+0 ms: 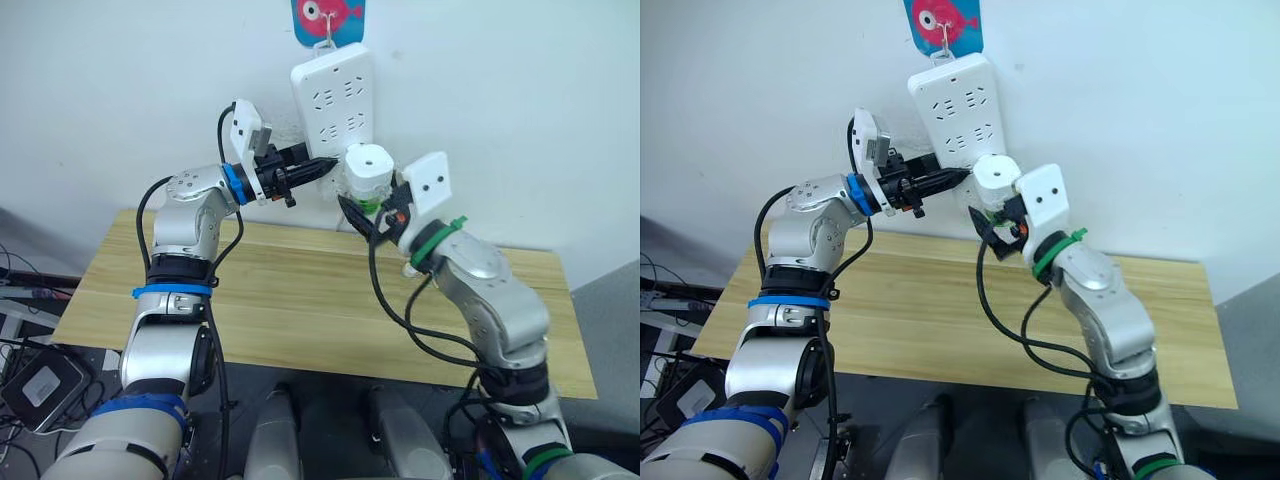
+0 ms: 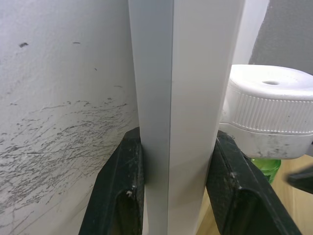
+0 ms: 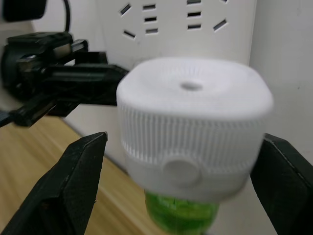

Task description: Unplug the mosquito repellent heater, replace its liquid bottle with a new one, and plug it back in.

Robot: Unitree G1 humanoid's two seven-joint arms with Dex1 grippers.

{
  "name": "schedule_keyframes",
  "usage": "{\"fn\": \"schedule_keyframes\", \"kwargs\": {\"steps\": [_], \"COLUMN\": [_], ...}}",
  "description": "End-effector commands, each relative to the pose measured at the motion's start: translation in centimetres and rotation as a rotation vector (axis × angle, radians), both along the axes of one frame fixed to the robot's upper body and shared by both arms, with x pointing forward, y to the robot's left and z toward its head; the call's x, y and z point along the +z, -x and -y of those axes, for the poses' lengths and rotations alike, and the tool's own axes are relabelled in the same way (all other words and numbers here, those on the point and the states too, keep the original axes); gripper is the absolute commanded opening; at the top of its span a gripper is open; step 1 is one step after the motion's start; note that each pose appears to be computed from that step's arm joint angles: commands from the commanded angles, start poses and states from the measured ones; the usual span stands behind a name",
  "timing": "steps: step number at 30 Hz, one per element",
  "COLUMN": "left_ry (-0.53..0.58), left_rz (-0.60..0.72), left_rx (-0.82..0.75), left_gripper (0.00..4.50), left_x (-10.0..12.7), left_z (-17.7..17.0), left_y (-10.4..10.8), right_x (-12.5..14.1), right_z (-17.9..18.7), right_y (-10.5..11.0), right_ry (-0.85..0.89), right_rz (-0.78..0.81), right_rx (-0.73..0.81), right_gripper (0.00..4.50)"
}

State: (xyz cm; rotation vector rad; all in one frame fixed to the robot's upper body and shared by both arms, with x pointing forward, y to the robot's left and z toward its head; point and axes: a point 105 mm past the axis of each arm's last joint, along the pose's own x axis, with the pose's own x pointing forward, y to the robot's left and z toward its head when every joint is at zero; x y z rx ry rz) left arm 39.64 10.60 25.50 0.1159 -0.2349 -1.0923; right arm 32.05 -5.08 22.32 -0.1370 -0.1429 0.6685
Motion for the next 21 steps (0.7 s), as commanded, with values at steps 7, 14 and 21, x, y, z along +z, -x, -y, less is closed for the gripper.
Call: {"fn": "schedule_keyframes", "kwargs": {"steps": [7,14,21], "left_ry": [-0.012,-0.06,-0.11], "left_rz": [-0.013,-0.024,-0.033], "left_rx": [0.128,0.17,0.111], "left_gripper": [4.11,4.5,4.5], "left_x": [-0.1,-0.6,-2.2], "left_z": [-5.6,-8.4,-6.0], "left_y": [1.0,5.4,9.9], "right_x": [-0.1,-0.5,-0.4], "right_z": [1.0,-2.2,-4.4], "right_y": [2.5,3.6,2.6], "right_ry": [0.013,-0.084,-0.1], "right_rz": [-0.014,-0.061,-0.023], "right_rx": [0.155,0.358,0.398], "right_gripper": [3.94,1.4,0.04]}}
